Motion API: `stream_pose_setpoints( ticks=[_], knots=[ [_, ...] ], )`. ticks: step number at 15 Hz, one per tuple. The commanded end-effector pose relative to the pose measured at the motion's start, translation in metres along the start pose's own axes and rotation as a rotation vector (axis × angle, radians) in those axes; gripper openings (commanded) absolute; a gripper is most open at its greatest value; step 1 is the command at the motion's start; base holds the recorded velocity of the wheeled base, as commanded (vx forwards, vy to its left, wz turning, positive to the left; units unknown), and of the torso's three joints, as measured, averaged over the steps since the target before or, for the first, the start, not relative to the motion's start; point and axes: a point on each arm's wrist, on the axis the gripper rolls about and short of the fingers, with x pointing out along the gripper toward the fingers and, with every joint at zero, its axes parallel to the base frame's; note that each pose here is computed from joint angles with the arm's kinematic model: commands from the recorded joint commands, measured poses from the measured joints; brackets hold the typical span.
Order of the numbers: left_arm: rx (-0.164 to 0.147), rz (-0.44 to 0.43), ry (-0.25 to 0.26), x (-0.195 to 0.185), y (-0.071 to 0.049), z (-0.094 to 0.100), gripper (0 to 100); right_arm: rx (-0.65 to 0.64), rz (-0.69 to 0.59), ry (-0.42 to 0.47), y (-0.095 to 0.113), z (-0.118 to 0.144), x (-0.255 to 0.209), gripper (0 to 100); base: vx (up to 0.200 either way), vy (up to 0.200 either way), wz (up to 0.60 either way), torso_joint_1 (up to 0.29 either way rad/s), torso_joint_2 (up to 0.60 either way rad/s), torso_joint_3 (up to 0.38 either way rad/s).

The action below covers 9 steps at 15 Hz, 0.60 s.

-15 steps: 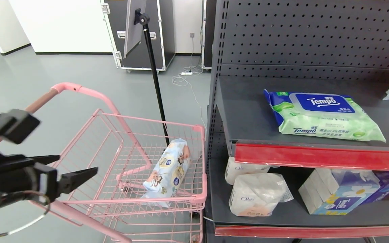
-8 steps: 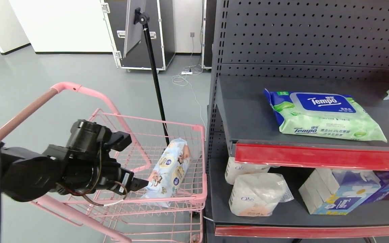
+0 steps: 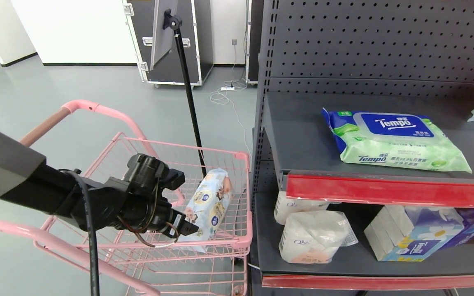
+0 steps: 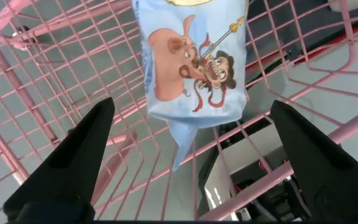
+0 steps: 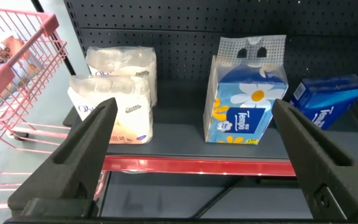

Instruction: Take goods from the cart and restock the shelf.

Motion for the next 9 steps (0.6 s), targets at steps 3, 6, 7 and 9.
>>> stream_pose_setpoints(
  ticks=[3,6,7,9],
  knots=[
    [0.02,-0.02,0.033,0.025,-0.009,0.003,100,-0.001,0.001,0.002,0.0,0.0,0.0,100,0.0,0.0,0.0,0.0,0.0,0.0],
    [0.021,-0.021,0.027,0.041,-0.008,0.012,100,-0.001,0.001,0.002,0.0,0.0,0.0,100,0.0,0.0,0.0,0.0,0.0,0.0],
    [0.021,-0.021,0.026,0.048,-0.007,0.015,100,-0.001,-0.001,0.0,0.0,0.0,0.0,100,0.0,0.0,0.0,0.0,0.0,0.0],
    [0.019,-0.021,0.039,0.06,-0.006,0.015,100,-0.001,0.001,0.0,0.0,0.0,0.0,100,0.0,0.0,0.0,0.0,0.0,0.0]
  ],
)
